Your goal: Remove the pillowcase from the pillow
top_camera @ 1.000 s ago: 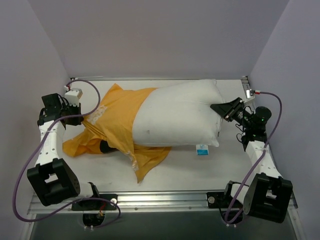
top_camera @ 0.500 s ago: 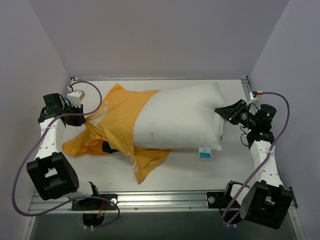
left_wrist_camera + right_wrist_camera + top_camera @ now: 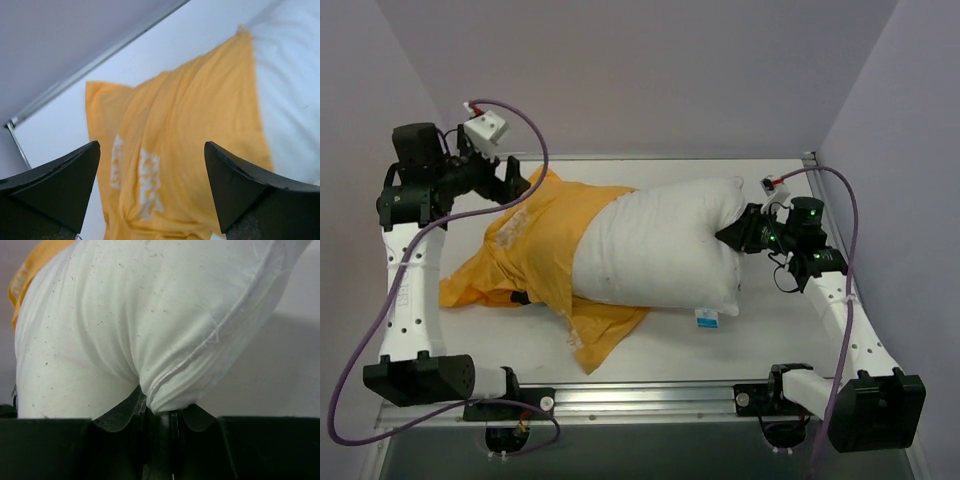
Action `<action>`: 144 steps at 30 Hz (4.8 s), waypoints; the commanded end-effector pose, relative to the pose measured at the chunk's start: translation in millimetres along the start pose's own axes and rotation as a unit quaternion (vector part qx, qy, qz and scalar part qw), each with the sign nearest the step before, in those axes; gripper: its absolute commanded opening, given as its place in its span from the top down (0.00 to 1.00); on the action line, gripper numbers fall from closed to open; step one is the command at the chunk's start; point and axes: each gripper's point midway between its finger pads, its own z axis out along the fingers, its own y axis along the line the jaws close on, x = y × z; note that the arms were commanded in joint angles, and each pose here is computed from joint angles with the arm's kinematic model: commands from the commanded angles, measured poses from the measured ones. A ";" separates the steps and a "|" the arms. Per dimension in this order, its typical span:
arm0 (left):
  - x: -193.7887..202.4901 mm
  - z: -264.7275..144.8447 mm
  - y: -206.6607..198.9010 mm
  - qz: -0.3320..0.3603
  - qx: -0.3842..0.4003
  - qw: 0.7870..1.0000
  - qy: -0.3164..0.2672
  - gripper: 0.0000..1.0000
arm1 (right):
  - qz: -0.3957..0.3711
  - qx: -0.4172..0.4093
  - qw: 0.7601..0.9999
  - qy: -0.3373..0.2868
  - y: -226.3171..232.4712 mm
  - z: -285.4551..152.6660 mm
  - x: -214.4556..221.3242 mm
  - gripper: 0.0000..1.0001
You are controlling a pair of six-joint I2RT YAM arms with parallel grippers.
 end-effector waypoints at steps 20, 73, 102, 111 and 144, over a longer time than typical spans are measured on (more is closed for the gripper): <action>44.1 175.6 -115.7 0.044 0.110 0.975 0.188 0.39 | -0.039 0.000 0.997 0.069 17.1 1.5 42.7 1.00; 55.0 221.6 66.8 -0.042 -0.180 0.965 0.186 0.94 | 0.019 0.105 0.994 0.006 -31.4 -39.9 26.4 1.00; 80.5 170.9 -22.4 -0.033 0.011 0.992 0.121 0.98 | -0.064 0.238 0.969 -0.001 -28.6 -66.2 -41.2 0.16; 60.5 163.1 -28.5 -0.050 0.017 0.993 0.107 0.98 | -0.250 0.039 0.964 0.076 96.0 71.3 -59.6 0.04; 102.2 152.5 62.1 -0.094 -0.138 0.971 0.169 0.98 | -0.153 0.032 0.980 0.127 51.3 194.4 57.5 1.00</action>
